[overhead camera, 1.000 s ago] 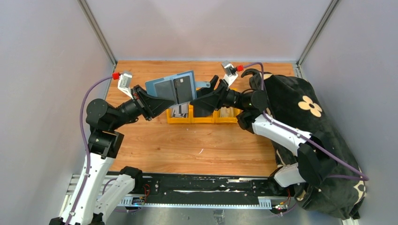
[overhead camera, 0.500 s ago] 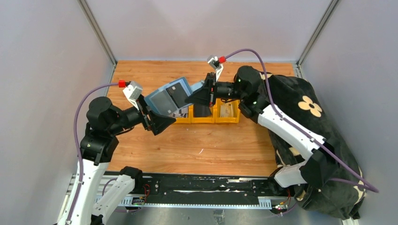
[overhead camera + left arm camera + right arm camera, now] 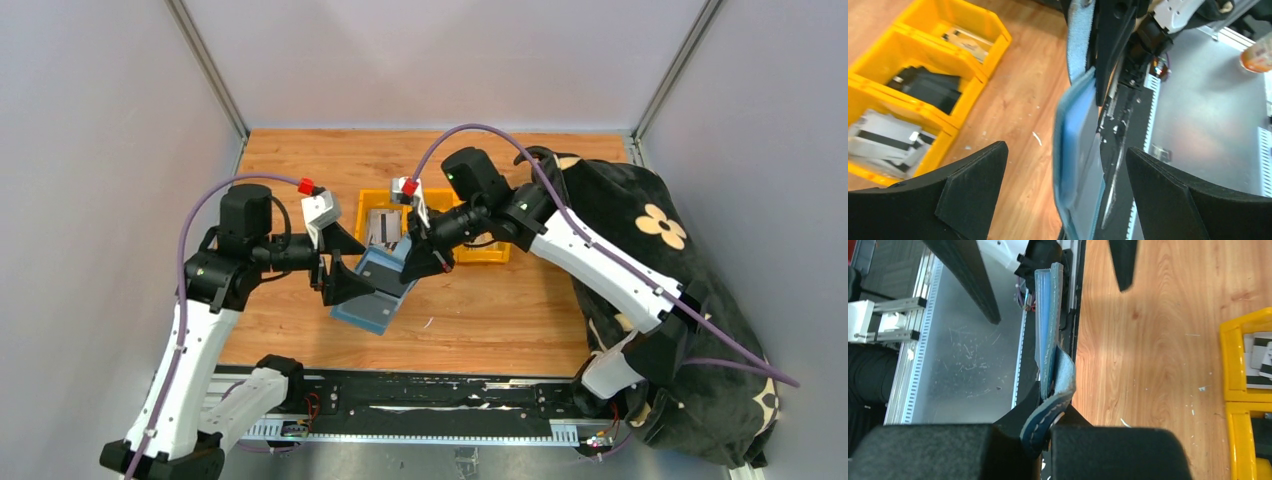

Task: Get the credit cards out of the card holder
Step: Remove the credit card from the card holder, then place the credit card in the storage box.

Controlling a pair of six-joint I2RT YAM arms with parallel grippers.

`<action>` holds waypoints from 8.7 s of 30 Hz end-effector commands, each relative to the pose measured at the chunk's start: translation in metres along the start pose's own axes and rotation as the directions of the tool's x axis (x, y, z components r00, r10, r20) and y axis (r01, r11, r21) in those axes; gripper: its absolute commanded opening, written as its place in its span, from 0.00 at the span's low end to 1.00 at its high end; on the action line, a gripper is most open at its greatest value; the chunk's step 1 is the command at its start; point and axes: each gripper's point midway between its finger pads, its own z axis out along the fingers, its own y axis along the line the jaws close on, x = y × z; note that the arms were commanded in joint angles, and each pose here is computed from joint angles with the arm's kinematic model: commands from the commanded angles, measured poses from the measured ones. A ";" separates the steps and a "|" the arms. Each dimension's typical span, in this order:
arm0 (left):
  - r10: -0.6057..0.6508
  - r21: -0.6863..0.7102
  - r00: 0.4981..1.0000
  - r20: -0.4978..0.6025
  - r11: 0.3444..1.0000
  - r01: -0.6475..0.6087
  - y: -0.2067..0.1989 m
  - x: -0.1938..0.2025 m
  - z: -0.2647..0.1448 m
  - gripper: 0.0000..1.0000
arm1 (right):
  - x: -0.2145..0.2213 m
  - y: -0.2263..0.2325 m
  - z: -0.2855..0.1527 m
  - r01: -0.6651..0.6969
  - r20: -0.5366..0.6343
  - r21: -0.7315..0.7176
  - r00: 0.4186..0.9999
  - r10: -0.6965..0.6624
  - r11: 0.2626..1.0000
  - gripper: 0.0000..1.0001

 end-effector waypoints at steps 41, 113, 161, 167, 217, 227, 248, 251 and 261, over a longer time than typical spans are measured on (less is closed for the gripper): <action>-0.178 0.041 0.857 0.484 0.983 0.181 -0.017 -0.097 -0.012 0.00 | -0.100 0.035 -0.035 0.004 0.729 -0.174 0.673 0.126 0.985 0.18; -0.151 0.066 0.963 0.222 0.988 0.139 -0.023 -0.041 0.004 0.02 | -0.033 0.038 -0.035 0.026 0.289 -0.118 0.957 0.009 0.993 0.01; -0.260 0.027 0.929 0.262 0.965 0.263 -0.008 -0.034 0.011 0.00 | -0.057 0.028 -0.014 -0.139 0.499 -0.073 0.852 0.157 0.988 0.64; -0.266 0.158 0.934 0.236 0.959 0.234 -0.034 -0.038 0.007 0.00 | -0.050 0.017 -0.005 -0.163 0.485 -0.072 0.857 0.177 0.984 0.64; -0.298 0.301 0.936 0.187 0.924 0.234 -0.060 -0.046 0.000 0.01 | -0.067 0.062 -0.034 -0.052 0.548 -0.294 0.809 0.213 0.954 0.00; -0.316 0.296 0.931 0.183 0.920 0.255 -0.057 -0.050 0.001 0.10 | -0.056 0.070 -0.042 -0.036 0.543 -0.268 0.820 0.182 0.963 0.00; -0.110 0.041 0.984 0.141 0.994 0.106 -0.027 -0.032 -0.003 0.00 | -0.038 0.018 -0.089 -0.165 0.529 -0.026 0.835 0.154 0.986 0.00; -0.071 0.036 0.989 0.126 0.997 0.067 -0.030 -0.028 -0.006 0.00 | -0.036 0.002 -0.097 -0.200 0.533 0.012 0.830 0.163 0.980 0.00; 0.011 0.121 0.994 0.110 0.992 -0.025 -0.051 -0.016 -0.012 0.00 | -0.009 -0.094 -0.090 -0.411 0.502 0.215 0.825 0.261 0.886 0.00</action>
